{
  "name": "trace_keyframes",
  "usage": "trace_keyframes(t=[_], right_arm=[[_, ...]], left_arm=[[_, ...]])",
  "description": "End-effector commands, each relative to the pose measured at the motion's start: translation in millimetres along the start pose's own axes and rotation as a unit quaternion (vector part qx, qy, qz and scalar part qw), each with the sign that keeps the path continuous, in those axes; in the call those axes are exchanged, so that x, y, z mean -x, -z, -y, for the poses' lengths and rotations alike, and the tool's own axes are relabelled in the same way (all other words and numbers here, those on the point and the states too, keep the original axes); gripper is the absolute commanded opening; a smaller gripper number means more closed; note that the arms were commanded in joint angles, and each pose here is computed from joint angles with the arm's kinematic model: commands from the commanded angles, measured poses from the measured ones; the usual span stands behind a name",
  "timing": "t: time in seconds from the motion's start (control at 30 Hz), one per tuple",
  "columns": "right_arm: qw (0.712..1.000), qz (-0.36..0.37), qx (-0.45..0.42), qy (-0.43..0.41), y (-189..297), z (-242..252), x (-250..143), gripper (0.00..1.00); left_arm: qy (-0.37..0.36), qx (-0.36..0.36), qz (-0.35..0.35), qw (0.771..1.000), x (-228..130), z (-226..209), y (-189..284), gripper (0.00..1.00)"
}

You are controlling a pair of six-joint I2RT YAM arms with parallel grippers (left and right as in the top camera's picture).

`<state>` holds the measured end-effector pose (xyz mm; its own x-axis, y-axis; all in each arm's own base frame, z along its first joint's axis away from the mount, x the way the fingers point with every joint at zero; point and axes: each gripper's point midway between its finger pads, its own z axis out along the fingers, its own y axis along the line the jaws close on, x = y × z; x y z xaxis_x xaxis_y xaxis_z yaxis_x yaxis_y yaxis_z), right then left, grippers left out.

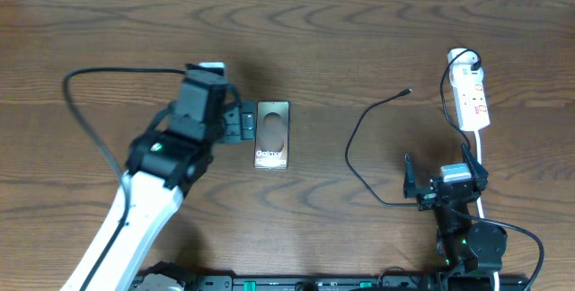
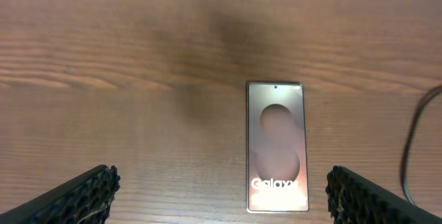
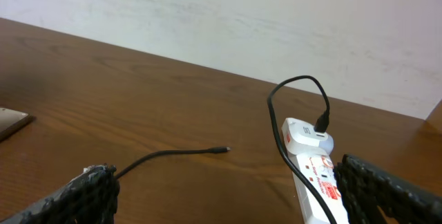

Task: Plug charger to phone and switch on socket
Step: 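Move the left gripper forward over the silver phone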

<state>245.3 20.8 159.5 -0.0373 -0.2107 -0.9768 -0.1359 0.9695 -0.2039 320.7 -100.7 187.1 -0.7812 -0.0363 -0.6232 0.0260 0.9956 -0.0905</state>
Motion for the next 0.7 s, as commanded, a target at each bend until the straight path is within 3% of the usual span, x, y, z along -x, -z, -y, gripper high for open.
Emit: trace_keyframes(t=[0.0,0.23,0.4,0.67], right_arm=[[1.0,0.001,0.003,-0.006,0,-1,0,0.99],[1.0,0.001,0.003,-0.006,0,-1,0,0.99],[1.0,0.001,0.003,-0.006,0,-1,0,0.99],[1.0,0.001,0.003,-0.006,0,-1,0,0.99]], left_arm=[[0.013,0.021,-0.004,1.0,2,5,-14,0.98],[0.0,0.005,-0.038,0.999,-9,24,-49,0.98],[0.0,-0.045,-0.085,0.995,-27,44,-66,0.98],[0.015,-0.031,-0.122,0.992,-45,45,-96,0.98]])
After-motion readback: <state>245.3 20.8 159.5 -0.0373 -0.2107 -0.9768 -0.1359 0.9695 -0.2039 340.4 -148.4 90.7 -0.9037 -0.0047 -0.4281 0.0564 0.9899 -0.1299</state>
